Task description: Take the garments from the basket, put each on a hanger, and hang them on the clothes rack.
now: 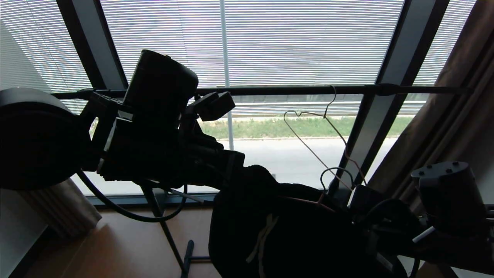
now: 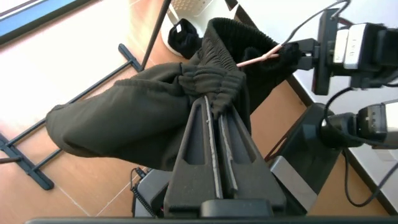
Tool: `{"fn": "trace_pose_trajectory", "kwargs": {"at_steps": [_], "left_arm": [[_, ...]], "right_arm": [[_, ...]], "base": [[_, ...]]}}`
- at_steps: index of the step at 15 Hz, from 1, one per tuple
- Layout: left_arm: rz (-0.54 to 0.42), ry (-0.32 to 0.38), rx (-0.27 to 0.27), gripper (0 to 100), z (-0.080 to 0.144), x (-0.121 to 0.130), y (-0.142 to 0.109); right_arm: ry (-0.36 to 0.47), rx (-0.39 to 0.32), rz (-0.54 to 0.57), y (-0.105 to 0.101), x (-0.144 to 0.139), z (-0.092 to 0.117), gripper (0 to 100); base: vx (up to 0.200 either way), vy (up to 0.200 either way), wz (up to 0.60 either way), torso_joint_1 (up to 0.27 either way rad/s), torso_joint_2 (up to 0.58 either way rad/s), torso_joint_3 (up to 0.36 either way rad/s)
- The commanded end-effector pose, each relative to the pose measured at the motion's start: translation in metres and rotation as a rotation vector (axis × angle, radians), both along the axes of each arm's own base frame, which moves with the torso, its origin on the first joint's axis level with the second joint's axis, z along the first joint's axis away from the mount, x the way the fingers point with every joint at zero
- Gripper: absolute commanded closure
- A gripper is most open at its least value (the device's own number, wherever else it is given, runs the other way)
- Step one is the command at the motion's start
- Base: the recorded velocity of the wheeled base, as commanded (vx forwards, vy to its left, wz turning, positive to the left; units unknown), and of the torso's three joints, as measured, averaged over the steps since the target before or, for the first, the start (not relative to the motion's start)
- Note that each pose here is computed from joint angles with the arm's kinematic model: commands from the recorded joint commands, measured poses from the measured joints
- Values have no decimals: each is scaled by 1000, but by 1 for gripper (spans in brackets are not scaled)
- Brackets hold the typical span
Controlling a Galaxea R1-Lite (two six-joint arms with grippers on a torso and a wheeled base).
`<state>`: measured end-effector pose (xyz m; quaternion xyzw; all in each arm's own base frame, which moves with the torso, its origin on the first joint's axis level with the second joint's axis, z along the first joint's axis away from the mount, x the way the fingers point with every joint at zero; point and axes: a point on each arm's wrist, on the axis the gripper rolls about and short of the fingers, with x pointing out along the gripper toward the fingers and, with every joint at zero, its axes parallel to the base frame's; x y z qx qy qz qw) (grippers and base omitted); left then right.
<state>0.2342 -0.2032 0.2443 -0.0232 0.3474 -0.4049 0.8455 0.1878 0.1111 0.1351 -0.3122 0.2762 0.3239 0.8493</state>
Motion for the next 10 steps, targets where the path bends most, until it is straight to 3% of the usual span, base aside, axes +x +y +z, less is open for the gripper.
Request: {"fn": "trace_pose_trajectory", "kwargs": {"at_steps": [1,6,10], "left_arm": [[-26,13,22,100,-9,2,-15],[-47,1,22,100,-7,-2,-24],[40,-57,64,100,-4,2,-32]], "right_arm": [[-36,13,7,7,-7,6,100],[-61,98,-5,22,-16,12,100],[-49,95,21,25,-22,7,100]], "base": [[0,0,0,0,0,0],[0,0,0,0,0,0],[0,0,0,0,0,0]]}}
